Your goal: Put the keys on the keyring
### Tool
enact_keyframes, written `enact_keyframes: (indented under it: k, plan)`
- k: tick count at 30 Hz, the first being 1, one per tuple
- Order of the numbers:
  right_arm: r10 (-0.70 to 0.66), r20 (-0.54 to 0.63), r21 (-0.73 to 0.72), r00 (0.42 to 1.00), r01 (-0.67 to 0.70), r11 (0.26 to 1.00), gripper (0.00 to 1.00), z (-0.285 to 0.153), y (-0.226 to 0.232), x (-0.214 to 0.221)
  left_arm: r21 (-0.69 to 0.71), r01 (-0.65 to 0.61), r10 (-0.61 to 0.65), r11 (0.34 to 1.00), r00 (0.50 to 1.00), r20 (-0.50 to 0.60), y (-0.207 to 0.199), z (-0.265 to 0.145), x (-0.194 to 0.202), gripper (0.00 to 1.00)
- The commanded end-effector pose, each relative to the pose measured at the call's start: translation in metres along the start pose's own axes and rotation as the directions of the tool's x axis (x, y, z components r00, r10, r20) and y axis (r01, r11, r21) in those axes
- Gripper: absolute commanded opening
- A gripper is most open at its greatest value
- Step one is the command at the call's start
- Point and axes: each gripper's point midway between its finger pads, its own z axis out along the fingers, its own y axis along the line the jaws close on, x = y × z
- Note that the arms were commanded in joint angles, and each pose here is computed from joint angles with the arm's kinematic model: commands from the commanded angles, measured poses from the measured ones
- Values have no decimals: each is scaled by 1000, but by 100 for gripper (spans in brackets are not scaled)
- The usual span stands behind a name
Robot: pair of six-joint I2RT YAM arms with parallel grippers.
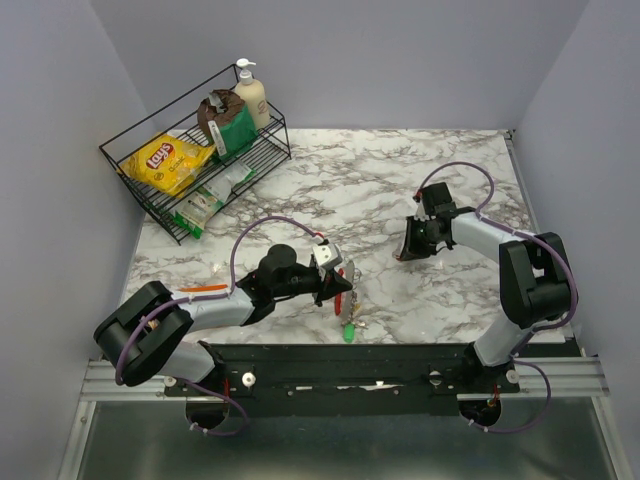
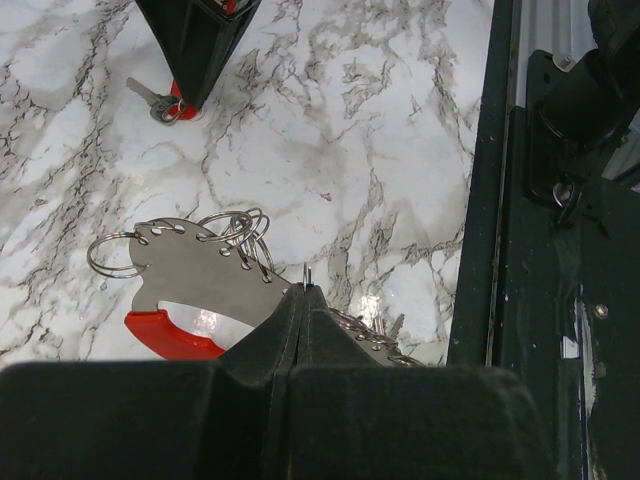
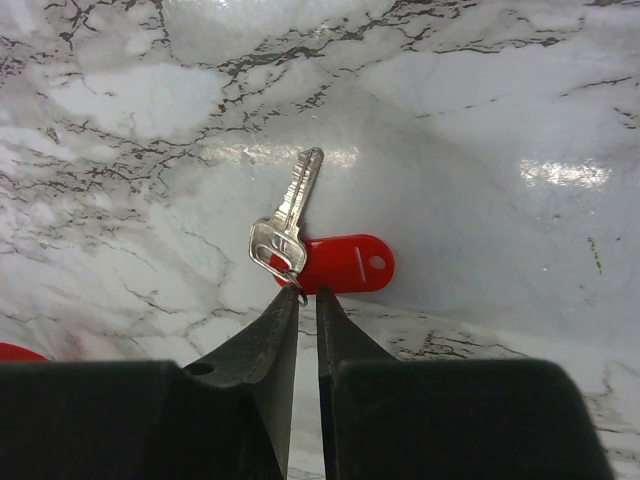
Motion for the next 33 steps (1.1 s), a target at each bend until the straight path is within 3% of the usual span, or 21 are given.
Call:
enact_keyframes:
  k: [1, 15, 18, 25, 33]
  plan:
    - [5, -6, -63, 1000, -5, 998, 21, 2, 10, -1, -5, -41, 41, 999, 998, 38, 0, 3, -17, 0]
    - [11, -16, -68, 1000, -12, 998, 23, 8, 9, 1, -5, -35, 35, 999, 999, 33, 1, 4, -16, 0]
    - [10, -2, -61, 1000, -10, 998, 20, 8, 9, -1, -5, -34, 34, 999, 999, 33, 1, 4, -16, 0]
    - [5, 4, -76, 1000, -5, 997, 1, 6, 12, -4, -5, -31, 31, 999, 999, 31, 1, 4, -15, 0]
    - [-90, 49, -142, 995, 96, 985, 1, -15, 25, -10, -8, -44, 44, 999, 998, 38, 1, 2, -17, 0]
